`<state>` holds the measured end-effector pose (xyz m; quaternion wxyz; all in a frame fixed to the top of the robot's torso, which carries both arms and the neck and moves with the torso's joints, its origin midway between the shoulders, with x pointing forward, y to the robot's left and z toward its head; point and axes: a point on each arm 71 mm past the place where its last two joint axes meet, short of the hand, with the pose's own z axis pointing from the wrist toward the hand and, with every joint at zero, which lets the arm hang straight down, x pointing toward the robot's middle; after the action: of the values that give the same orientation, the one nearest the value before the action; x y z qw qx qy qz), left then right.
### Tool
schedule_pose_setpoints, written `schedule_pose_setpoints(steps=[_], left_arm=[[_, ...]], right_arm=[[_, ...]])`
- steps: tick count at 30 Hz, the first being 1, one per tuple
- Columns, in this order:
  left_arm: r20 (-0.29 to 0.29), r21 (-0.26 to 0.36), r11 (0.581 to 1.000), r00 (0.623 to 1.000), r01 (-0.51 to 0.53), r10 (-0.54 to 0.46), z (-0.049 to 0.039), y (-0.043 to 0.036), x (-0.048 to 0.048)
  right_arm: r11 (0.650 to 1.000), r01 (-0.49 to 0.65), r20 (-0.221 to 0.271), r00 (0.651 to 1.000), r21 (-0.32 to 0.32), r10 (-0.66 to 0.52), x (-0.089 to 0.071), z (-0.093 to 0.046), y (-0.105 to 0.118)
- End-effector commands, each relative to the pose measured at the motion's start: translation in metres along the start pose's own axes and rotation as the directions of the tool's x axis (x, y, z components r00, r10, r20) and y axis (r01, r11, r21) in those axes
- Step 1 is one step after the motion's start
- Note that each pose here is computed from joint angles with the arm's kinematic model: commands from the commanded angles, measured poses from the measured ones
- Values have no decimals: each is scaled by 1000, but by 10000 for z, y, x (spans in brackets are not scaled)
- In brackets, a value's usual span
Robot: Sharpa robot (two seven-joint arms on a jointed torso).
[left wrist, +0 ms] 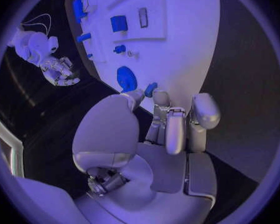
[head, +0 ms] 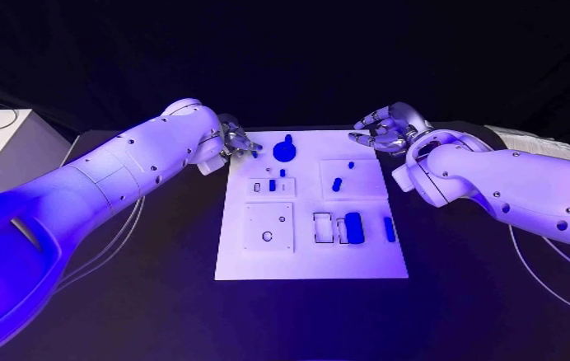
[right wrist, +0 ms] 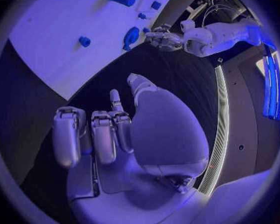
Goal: Assemble the parts on the task board
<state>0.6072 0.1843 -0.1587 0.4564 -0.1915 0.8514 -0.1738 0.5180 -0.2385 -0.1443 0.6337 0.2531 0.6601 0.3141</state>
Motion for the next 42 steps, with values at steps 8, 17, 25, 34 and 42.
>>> schedule_pose_setpoints(steps=[8,17,25,34,42], left_arm=[[-43,2,1000,999,-1,1,8,-12,44],[-65,16,1000,998,9,-8,8,-7,65],[-61,31,999,998,22,-20,4,-8,73],[-59,56,997,997,61,-58,-58,-16,59],[-78,101,991,994,85,-78,-244,-68,74]], right_arm=[[1000,9,-8,1000,-16,-9,11,-2,20],[1000,9,-7,1000,-16,-9,6,-2,17],[1000,9,-4,1000,-14,-9,-3,-2,9],[1000,9,-3,1000,-13,-9,-11,-3,2],[1000,10,3,1000,-6,-10,-36,-3,-23]])
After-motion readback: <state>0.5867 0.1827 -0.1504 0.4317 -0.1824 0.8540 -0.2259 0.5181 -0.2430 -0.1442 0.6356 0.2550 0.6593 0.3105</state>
